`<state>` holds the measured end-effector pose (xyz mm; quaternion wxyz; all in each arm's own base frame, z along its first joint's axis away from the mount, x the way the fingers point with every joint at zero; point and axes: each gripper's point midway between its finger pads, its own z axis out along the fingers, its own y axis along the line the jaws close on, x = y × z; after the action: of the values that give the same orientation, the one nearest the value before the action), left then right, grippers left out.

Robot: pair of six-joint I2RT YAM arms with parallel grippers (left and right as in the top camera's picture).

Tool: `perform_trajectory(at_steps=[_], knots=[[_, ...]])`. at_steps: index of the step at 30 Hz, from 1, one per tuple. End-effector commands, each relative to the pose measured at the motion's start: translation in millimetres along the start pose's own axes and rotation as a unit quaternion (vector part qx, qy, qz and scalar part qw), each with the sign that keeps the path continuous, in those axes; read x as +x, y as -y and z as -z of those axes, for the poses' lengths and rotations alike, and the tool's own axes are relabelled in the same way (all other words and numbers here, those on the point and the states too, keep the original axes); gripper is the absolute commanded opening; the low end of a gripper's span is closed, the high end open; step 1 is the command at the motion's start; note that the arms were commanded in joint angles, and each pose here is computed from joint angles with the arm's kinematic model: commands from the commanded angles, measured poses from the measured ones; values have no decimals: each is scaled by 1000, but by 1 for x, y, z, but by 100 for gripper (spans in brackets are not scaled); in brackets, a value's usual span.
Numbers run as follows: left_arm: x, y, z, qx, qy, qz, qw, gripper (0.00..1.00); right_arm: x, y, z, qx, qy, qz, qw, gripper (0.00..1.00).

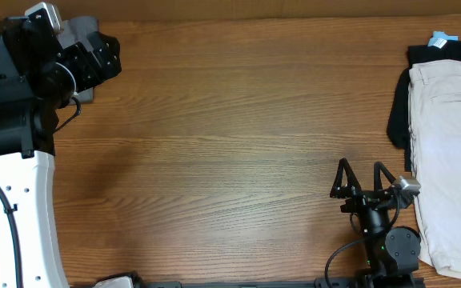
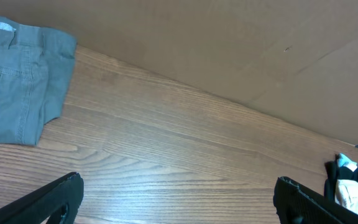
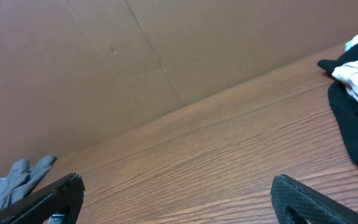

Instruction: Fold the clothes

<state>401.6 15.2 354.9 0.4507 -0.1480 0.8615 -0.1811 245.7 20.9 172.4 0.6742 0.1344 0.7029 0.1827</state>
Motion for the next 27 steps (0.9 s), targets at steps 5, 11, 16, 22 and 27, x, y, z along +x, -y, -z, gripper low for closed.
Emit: perform_trajectory(at_steps=[5,11,16,22,27], knots=[[-1,4,2,6,2,-4,1000,100,2,0,0,-3,1,6,1000,100],[-1,4,2,6,2,-4,1000,100,2,0,0,-3,1,6,1000,100],[3,2,2,1,-7,-1,1000,100,2,0,0,-3,1,6,1000,100],[40,-14,4,-34,-80,26,996,100,2,0,0,-3,1,6,1000,100],[66,-23,25,-78,-111,20,991,100,2,0,0,-3,1,6,1000,100]])
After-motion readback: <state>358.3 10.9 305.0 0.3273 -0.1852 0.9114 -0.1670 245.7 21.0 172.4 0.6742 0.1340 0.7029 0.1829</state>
